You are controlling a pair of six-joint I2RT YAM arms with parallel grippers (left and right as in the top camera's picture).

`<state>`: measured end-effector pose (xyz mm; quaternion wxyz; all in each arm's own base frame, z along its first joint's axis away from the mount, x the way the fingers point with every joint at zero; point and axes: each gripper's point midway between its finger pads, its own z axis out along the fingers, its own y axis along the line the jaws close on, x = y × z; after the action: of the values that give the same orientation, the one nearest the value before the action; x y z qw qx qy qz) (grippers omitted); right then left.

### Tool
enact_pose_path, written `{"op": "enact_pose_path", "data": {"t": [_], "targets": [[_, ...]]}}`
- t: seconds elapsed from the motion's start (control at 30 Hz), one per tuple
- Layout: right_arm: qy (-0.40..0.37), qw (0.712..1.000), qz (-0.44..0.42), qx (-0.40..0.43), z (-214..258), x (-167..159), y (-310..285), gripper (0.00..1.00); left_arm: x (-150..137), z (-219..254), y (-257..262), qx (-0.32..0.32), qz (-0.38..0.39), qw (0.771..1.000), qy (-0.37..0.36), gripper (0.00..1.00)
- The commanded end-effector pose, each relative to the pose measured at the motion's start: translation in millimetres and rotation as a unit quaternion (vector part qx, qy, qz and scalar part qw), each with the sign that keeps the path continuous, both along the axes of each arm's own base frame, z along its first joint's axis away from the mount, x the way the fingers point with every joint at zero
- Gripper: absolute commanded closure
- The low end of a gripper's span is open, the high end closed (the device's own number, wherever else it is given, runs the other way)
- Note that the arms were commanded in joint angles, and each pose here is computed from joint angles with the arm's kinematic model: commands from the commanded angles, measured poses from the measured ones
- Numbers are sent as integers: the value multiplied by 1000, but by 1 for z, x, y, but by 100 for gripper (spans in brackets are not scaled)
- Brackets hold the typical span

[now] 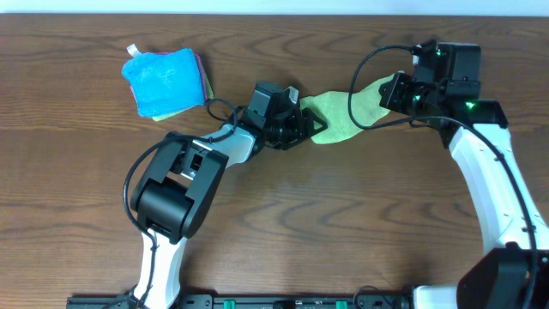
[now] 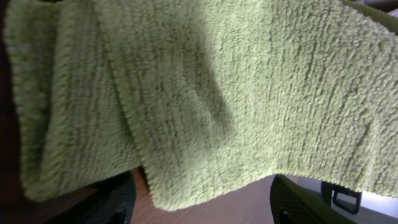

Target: Fold the cloth

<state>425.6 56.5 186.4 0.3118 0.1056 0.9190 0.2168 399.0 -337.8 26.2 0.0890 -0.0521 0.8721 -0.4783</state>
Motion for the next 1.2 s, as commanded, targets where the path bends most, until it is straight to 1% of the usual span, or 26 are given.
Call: {"op": "enact_pose_path", "data": {"t": [0.0, 0.1, 0.2, 0.33, 0.43, 0.53, 0.67, 0.77, 0.83, 0.9, 1.0, 1.1, 1.17], "targets": [[-19, 1000, 8, -1, 14, 1, 2, 99, -7, -32, -2, 29, 16, 999, 29, 29], [-19, 1000, 8, -1, 14, 1, 2, 99, -7, -33, -5, 36, 19, 999, 24, 30], [-19, 1000, 8, -1, 14, 1, 2, 99, -8, -34, -6, 39, 23, 999, 23, 39], [-19, 1000, 8, -1, 14, 1, 2, 99, -5, -35, -5, 44, 29, 998, 19, 41], [-19, 1000, 8, -1, 14, 1, 2, 99, -4, -35, -4, 47, 33, 998, 17, 45], [-19, 1000, 8, -1, 14, 1, 2, 99, -3, -36, -3, 50, 36, 998, 16, 59], [-19, 1000, 16, 7, 15, 0, 6, 99, -3, -40, -3, 51, 36, 998, 18, 74], [-17, 1000, 17, 9, 15, -1, 7, 99, -6, -41, -8, 34, 20, 999, 20, 84], [-15, 1000, 17, 9, 14, -2, 7, 99, -9, -39, -12, 21, 8, 1000, 19, 94], [-11, 1000, 17, 9, 13, -3, 7, 99, -8, -35, -14, 11, 1, 1000, 13, 94], [-4, 1000, 19, 7, 10, -6, 7, 99, -2, -11, -16, -46, -27, 999, -5, 94], [7, 1000, 21, 6, 7, -10, 7, 99, 6, 8, -9, -75, -36, 996, -5, 94], [11, 1000, 25, 3, 5, -12, 7, 99, 20, 38, 6, -99, -27, 995, -17, 94]]}}
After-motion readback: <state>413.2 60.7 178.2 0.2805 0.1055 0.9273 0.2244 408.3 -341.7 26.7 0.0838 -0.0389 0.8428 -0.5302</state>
